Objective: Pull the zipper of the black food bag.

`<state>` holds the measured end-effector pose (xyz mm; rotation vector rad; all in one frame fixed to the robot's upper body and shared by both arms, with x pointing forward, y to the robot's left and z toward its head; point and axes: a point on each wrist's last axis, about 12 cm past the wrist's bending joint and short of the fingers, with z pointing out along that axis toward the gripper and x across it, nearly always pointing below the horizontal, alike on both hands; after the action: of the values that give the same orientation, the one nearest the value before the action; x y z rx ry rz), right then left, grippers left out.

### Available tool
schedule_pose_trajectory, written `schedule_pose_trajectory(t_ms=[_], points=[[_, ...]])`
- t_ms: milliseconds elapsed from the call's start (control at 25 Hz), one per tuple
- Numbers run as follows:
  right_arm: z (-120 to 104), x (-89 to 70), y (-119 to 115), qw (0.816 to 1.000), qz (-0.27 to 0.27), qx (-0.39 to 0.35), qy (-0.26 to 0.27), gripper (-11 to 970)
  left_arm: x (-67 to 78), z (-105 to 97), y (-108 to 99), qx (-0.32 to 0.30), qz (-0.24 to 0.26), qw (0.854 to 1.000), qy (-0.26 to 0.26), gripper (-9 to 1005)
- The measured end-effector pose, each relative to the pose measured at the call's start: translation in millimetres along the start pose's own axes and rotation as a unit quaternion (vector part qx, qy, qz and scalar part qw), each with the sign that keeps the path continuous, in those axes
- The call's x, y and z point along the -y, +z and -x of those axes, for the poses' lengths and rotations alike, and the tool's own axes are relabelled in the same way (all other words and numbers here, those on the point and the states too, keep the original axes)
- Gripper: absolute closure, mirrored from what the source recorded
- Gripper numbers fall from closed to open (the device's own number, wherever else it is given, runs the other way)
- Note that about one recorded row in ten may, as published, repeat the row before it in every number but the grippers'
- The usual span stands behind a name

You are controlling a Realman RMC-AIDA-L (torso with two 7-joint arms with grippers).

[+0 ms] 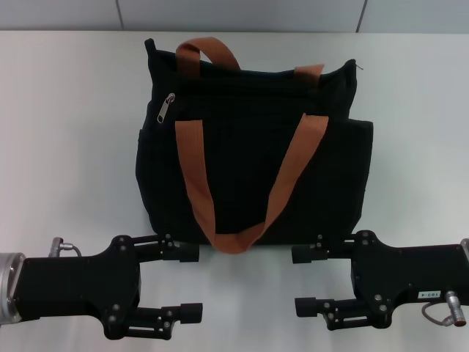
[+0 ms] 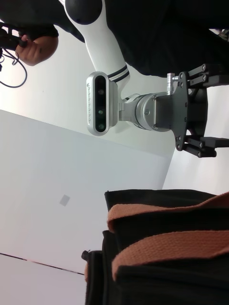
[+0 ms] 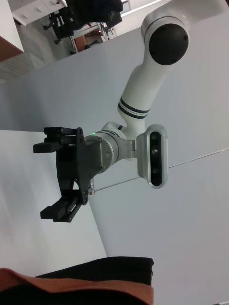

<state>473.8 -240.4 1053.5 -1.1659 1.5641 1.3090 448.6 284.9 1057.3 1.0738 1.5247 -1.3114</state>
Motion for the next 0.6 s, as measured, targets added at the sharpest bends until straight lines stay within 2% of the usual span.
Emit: schedule_pose_trajectory(t_ms=[600], points=[[0.0,-0.2,0.0,1.0,0.001,0.0,0.001,247,-0.5,0.6,-0.3,0.002,0.002,1.0,0.002,213]])
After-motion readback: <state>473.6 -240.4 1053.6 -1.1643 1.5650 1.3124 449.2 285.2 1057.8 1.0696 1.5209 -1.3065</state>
